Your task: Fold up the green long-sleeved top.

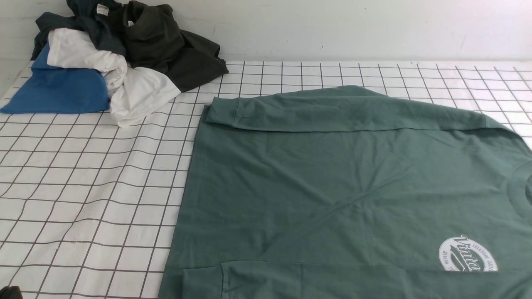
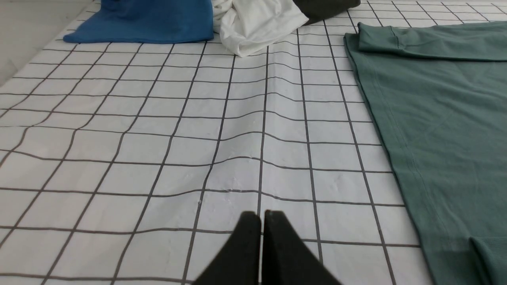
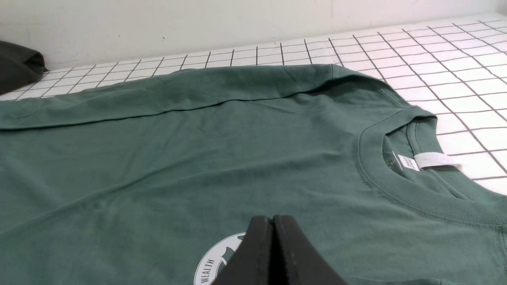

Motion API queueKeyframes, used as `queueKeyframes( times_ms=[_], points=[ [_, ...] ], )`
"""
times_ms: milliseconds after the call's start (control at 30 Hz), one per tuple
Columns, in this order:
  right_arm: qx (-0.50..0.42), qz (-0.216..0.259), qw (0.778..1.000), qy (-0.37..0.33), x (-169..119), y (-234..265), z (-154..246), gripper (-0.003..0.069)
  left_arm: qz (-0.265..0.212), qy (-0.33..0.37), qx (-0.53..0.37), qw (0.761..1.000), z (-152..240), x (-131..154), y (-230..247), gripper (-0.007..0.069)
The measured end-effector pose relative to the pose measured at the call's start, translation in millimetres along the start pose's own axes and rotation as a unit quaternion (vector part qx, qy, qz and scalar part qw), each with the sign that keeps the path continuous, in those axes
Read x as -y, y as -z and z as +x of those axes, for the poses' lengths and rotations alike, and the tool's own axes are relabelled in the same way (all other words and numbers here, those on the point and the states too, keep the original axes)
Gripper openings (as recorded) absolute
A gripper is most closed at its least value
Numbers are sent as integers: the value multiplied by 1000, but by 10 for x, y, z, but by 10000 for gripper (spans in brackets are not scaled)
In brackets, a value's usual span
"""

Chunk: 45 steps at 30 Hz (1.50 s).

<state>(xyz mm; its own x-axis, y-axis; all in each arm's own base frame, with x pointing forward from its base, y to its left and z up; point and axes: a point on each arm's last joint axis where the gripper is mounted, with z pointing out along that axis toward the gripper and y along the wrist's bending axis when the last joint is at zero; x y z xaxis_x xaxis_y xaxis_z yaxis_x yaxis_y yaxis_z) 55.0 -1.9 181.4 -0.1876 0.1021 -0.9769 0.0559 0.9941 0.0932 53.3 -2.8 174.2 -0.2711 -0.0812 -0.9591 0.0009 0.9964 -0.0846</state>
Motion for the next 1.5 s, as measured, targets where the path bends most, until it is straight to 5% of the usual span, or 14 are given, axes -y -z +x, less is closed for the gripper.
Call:
queueKeyframes(
  times_ms=[1033,1200,1233,1333,1500],
  points=[
    [0,-2,1000,-8,-4,0,0,-14,-3,-18,4,1000,-7,-6,0,-7],
    [-2,-20,996,-88,-36,1,1,-14,49,210,22,976,-53,78,3,-7],
    [-5,-33,987,-158,-60,2,0,-14,78,340,27,937,-90,115,10,-7],
    [-15,-64,946,-318,-118,6,-6,-14,118,507,28,853,-148,157,25,-7],
    [-13,-96,880,-465,-165,17,-60,-14,135,555,30,820,-176,170,33,-7]
  ],
)
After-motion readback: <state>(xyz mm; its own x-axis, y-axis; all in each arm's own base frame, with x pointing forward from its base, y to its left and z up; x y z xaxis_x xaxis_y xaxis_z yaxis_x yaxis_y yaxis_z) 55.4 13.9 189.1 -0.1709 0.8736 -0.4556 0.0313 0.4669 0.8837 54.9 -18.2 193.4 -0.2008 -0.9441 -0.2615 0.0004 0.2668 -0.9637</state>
